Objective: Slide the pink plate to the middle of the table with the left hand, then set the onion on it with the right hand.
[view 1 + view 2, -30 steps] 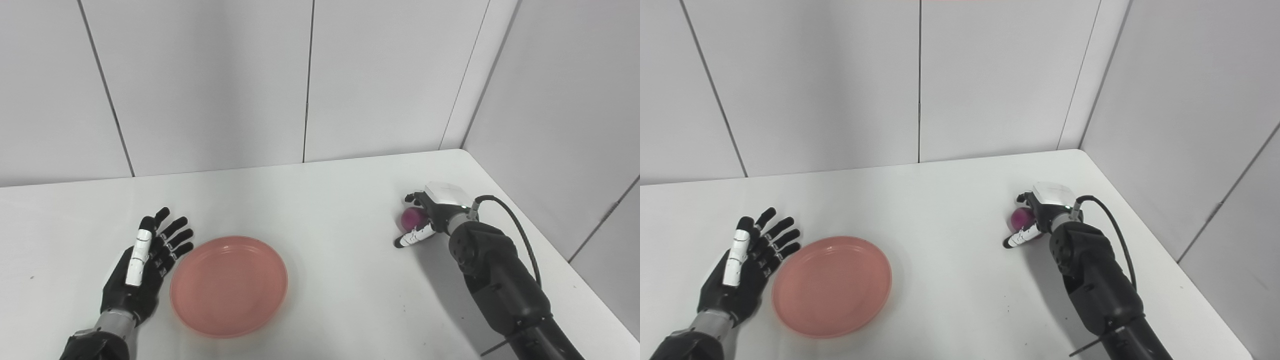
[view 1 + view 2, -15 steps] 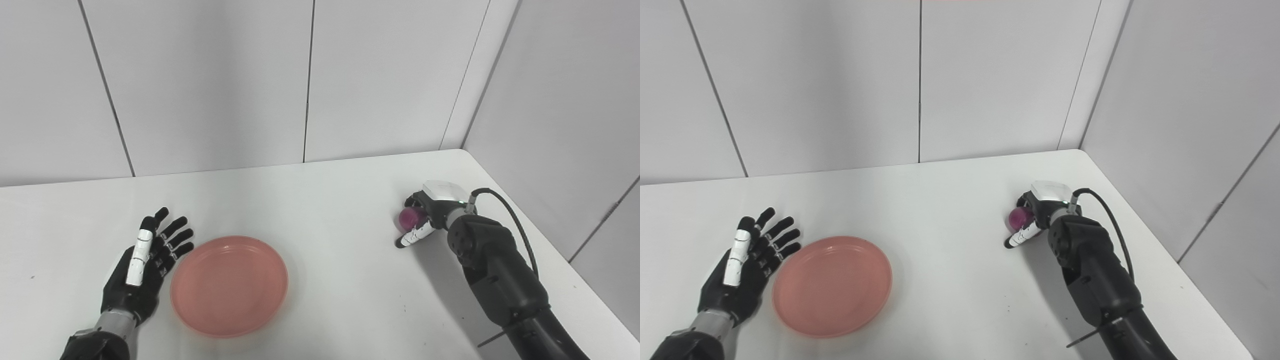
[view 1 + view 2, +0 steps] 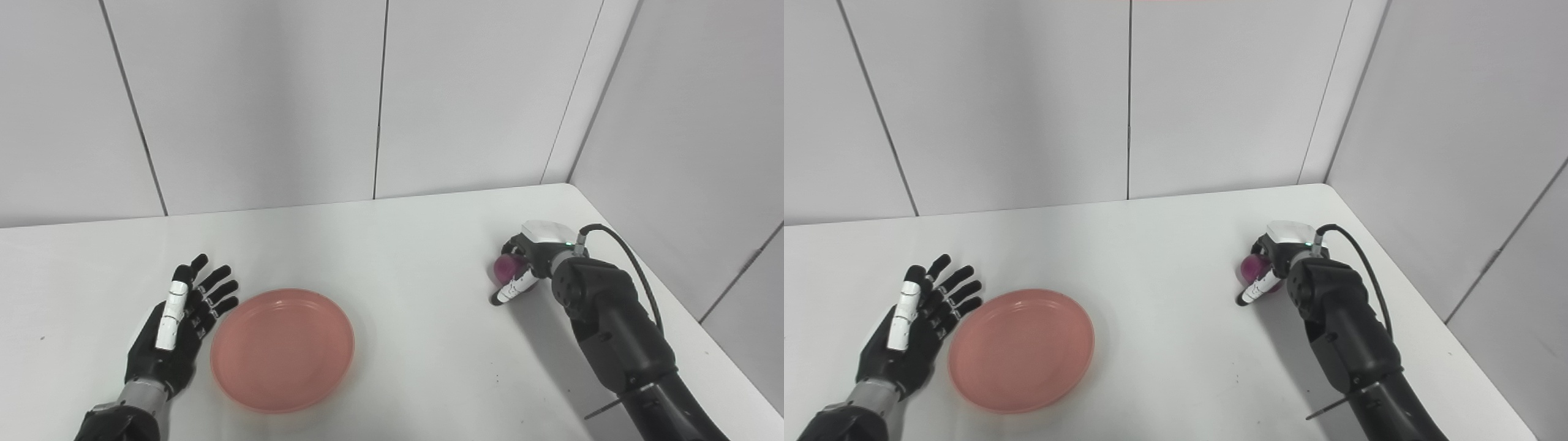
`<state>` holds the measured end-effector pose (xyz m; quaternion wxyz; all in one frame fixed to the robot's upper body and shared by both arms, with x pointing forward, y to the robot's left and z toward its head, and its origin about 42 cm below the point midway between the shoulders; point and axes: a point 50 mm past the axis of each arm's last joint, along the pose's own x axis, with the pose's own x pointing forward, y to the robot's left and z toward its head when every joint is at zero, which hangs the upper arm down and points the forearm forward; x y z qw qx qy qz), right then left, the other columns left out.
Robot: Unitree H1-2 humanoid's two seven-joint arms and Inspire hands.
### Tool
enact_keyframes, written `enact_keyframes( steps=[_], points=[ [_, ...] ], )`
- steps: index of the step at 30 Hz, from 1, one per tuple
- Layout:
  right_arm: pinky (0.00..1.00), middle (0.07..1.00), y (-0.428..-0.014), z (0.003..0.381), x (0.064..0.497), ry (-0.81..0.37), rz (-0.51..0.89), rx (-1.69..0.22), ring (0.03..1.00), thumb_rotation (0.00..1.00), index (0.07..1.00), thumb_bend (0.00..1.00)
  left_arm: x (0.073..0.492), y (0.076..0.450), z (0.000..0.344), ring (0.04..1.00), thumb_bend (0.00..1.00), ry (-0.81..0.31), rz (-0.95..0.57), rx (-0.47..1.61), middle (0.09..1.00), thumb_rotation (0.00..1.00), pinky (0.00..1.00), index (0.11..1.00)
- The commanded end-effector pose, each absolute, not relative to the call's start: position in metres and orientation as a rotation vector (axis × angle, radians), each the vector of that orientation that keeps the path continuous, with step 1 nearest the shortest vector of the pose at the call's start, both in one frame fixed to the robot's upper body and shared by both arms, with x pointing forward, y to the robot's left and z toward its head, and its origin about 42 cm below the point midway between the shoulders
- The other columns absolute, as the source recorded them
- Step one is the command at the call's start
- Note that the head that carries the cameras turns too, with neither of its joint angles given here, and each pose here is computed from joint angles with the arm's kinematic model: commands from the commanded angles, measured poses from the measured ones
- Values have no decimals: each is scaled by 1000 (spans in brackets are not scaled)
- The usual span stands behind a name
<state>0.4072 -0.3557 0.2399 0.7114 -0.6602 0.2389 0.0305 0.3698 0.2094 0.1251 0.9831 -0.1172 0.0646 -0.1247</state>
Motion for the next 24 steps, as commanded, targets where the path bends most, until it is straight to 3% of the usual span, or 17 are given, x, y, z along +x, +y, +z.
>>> enact_keyframes(
  steps=[1,11,19,20,22,24],
  points=[
    [489,722,-363,256,409,551,53,-1471,644,356,790,900,359,215,100,851,899,263,-221,-225,880,835,839,957],
    [490,725,-368,255,410,619,84,-1459,644,349,785,911,358,215,99,851,903,265,-221,-224,884,835,840,961],
    [418,668,-365,254,410,614,102,-1451,573,314,749,869,357,216,99,847,896,262,-219,-224,881,836,835,957],
    [401,656,-365,254,410,611,100,-1445,554,301,744,860,357,216,99,848,896,263,-218,-223,882,836,837,958],
    [308,555,-365,254,410,604,92,-1427,428,249,726,832,357,216,99,847,892,264,-216,-226,881,837,839,958],
    [276,523,-366,252,409,596,87,-1417,386,234,714,808,357,216,99,846,887,267,-215,-225,881,842,840,959]
  ],
)
